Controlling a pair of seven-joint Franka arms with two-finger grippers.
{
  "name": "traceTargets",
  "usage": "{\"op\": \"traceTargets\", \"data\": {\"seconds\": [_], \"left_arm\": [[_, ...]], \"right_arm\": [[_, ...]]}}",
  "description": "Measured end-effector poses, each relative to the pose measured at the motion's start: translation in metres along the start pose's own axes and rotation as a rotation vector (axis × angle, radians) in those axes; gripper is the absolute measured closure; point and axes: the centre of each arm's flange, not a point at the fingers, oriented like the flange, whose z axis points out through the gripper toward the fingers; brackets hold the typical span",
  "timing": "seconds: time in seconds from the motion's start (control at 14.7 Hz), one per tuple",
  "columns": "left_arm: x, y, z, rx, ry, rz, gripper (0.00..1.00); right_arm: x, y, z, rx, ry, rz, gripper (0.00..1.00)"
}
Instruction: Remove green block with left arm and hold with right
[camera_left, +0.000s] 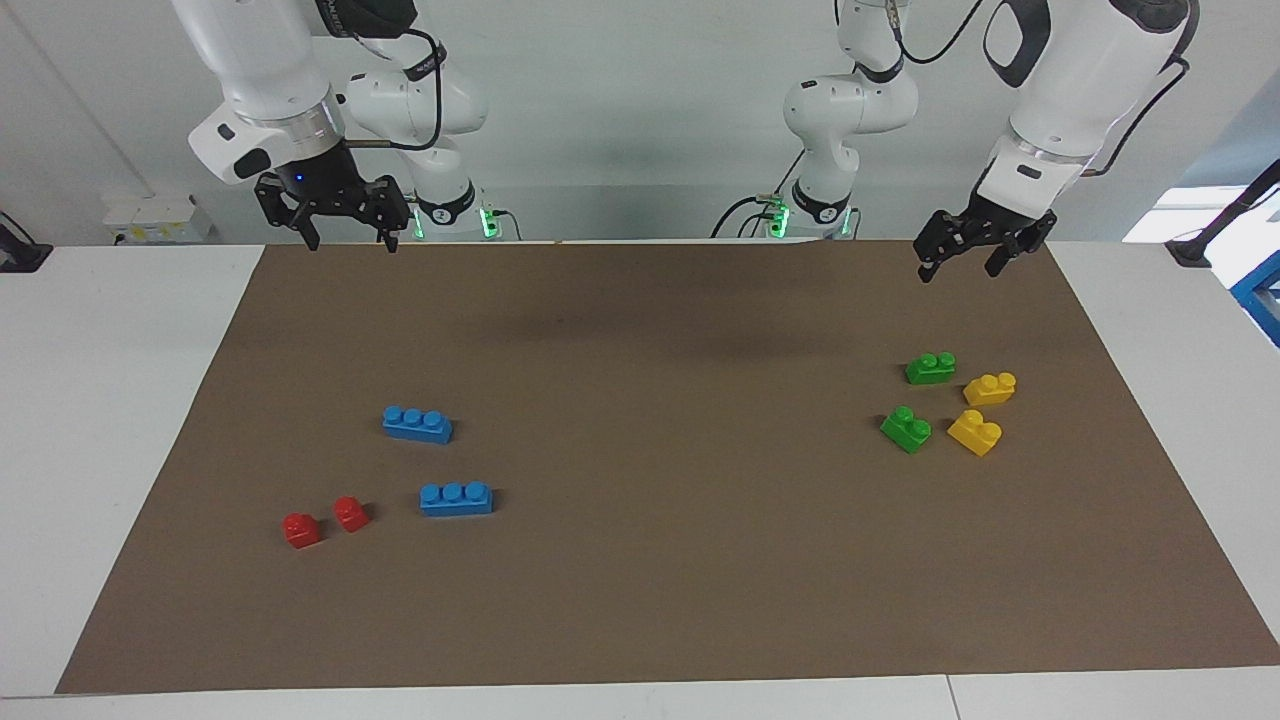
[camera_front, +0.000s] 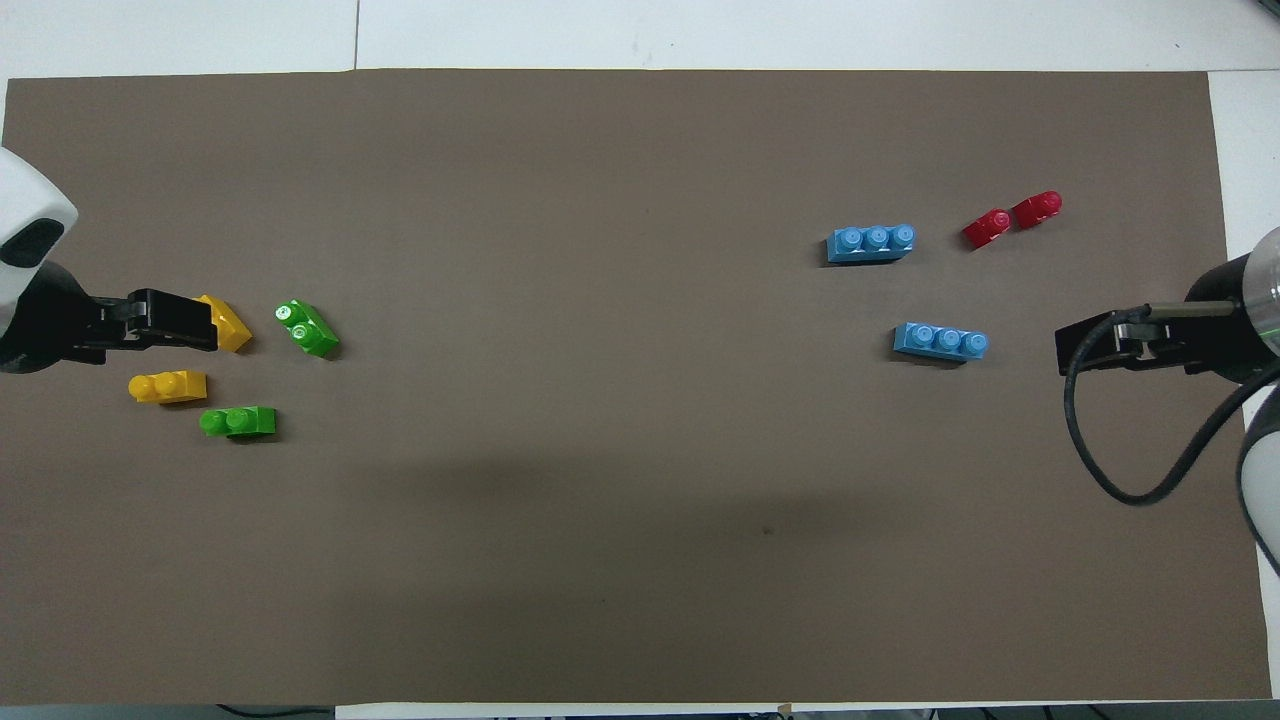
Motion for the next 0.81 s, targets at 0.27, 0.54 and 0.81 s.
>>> {"op": "traceTargets", "data": {"seconds": [0.27, 0.54, 0.81], "left_arm": [[0.000, 0.000, 0.000, 0.000, 0.000, 0.000, 0.00], [0.000, 0.000, 0.000, 0.000, 0.000, 0.000, 0.00], [0.000, 0.000, 0.000, 0.000, 0.001, 0.000, 0.00]], "right_arm": [[0.001, 0.014, -0.003, 0.004, 0.007, 0.077, 0.00], [0.003, 0.027, -0.005, 0.007, 0.016, 0.131, 0.00], [0.008, 0.032, -0.008, 0.013, 0.050, 0.161, 0.00]]}}
